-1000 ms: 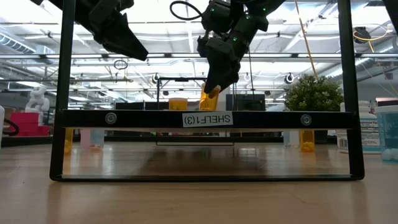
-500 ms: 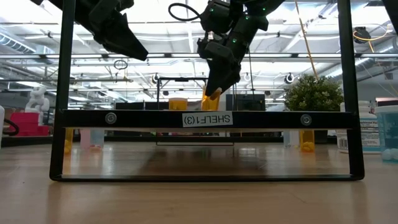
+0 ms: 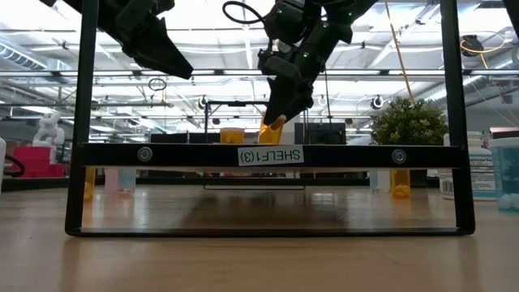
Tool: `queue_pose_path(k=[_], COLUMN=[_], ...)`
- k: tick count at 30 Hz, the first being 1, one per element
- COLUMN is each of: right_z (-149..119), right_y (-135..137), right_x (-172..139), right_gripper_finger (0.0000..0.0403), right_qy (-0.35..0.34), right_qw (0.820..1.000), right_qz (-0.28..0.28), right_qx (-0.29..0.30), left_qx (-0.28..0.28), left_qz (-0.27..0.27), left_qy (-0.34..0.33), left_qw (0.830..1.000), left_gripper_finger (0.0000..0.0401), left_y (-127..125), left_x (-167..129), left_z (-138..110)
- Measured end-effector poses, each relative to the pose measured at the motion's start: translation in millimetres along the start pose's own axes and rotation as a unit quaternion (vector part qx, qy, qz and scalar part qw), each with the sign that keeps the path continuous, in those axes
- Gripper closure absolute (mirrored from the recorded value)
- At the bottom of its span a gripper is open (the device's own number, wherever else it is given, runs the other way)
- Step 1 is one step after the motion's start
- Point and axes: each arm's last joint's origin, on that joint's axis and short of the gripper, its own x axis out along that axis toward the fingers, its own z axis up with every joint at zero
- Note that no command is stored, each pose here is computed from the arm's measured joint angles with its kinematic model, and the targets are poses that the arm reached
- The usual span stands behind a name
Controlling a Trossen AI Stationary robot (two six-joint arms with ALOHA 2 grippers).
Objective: Pick and place medicine bottles onto shelf by color
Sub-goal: Put the big orange medicine bottle on the shelf
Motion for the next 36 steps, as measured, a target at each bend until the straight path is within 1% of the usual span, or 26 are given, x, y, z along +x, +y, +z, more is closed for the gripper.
queue_pose_path(k=[6,10,16,19,22,26,36], right_z=[0,5,3,1,-2,-2,-4], right_y=[5,9,21,29,34,34,16], right_x=[-18,-42,-53,-49,-40,-31,-9], right_gripper_finger=[0.0190,0.0190,0.0190,0.0190,0.0190,0.0190,0.0190], right_qy=[-0.017,-0.055,-0.065,-0.050,-0.036,-0.028,0.002], right_qw=[1.000,0.998,0.998,0.998,0.999,0.999,0.998], right_qz=[-0.006,-0.005,0.003,0.031,0.033,0.031,0.009], right_qx=[-0.009,-0.013,-0.024,-0.031,-0.018,0.012,0.062], left_qx=[0.001,0.002,0.002,0.002,0.002,0.001,0.001], left_qz=[0.000,0.000,0.000,-0.001,-0.003,-0.003,-0.004], left_qy=[0.000,-0.001,-0.002,-0.002,-0.002,-0.003,-0.003], left_qw=[1.000,1.000,1.000,1.000,1.000,1.000,1.000], left_gripper_finger=[0.0192,0.0192,0.0192,0.0192,0.0192,0.0192,0.0192], left_y=[0,0,0,0,0,0,0], left_x=[0,0,0,0,0,0,0], left_z=[0,0,0,0,0,1,1])
